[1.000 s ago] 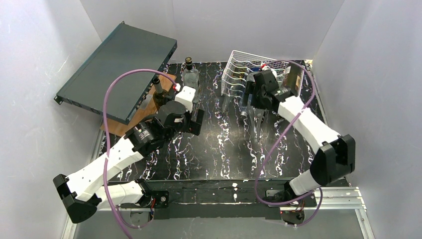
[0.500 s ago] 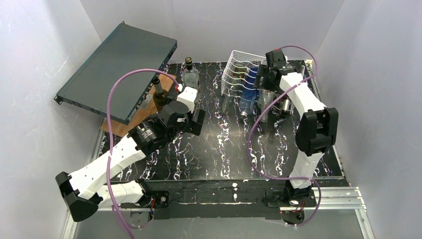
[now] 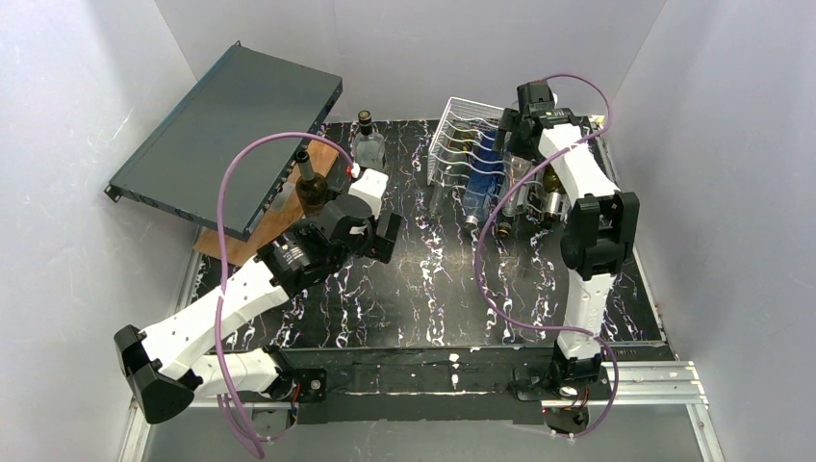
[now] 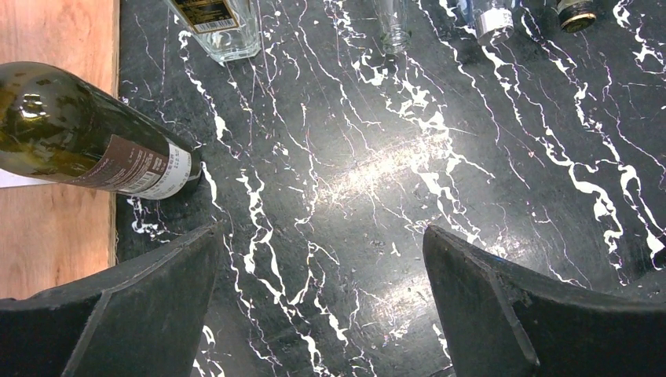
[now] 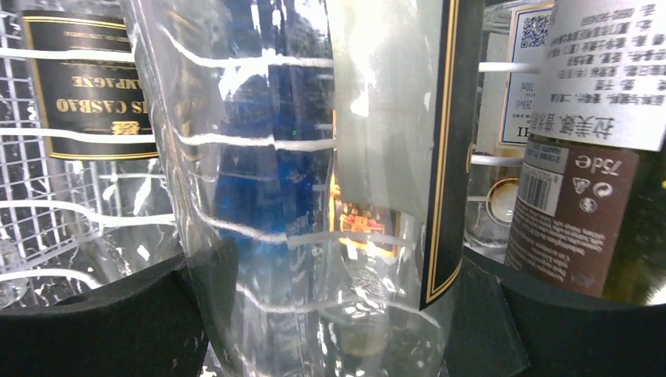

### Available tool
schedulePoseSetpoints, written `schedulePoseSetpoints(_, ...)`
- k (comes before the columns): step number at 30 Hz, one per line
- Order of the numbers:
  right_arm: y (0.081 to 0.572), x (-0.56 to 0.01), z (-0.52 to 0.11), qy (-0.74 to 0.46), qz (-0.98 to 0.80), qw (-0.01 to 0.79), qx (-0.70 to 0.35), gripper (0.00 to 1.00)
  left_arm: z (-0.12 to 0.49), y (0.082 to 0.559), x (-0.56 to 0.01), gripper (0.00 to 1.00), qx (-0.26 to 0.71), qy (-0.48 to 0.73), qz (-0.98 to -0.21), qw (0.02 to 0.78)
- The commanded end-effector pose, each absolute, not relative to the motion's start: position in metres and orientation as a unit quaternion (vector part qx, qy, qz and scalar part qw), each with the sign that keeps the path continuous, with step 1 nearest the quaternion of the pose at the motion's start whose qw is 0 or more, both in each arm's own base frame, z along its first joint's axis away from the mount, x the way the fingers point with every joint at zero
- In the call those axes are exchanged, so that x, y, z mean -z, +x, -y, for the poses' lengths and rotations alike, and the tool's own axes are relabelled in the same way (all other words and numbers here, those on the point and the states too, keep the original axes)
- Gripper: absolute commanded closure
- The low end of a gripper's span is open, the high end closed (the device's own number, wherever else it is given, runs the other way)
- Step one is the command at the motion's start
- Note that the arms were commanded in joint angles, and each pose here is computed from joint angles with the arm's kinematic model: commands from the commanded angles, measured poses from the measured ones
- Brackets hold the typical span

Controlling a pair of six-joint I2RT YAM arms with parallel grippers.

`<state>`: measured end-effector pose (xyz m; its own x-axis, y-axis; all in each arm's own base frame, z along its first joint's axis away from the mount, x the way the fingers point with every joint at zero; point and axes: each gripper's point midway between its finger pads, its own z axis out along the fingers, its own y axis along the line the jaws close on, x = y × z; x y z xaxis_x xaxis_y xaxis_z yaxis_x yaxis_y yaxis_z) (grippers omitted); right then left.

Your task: Put the wine bottle on the wine rack

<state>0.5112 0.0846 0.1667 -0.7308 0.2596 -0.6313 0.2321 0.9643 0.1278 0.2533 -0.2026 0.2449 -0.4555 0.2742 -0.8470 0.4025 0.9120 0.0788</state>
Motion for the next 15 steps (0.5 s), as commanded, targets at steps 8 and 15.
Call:
schedulePoseSetpoints(8,0.546,-0.212,-0.074,0.146,-0.894,0.423,-0.015,0.54,0.209,0.251,-0.247,0.02,0.085,0.198,-0.849,0.482)
schedulePoseSetpoints(15,0.550,-0.207,-0.072,0.131,-0.896,0.424,-0.005,0.30,0.205,0.251,-0.248,0.02,0.081,0.191,-0.849,0.486)
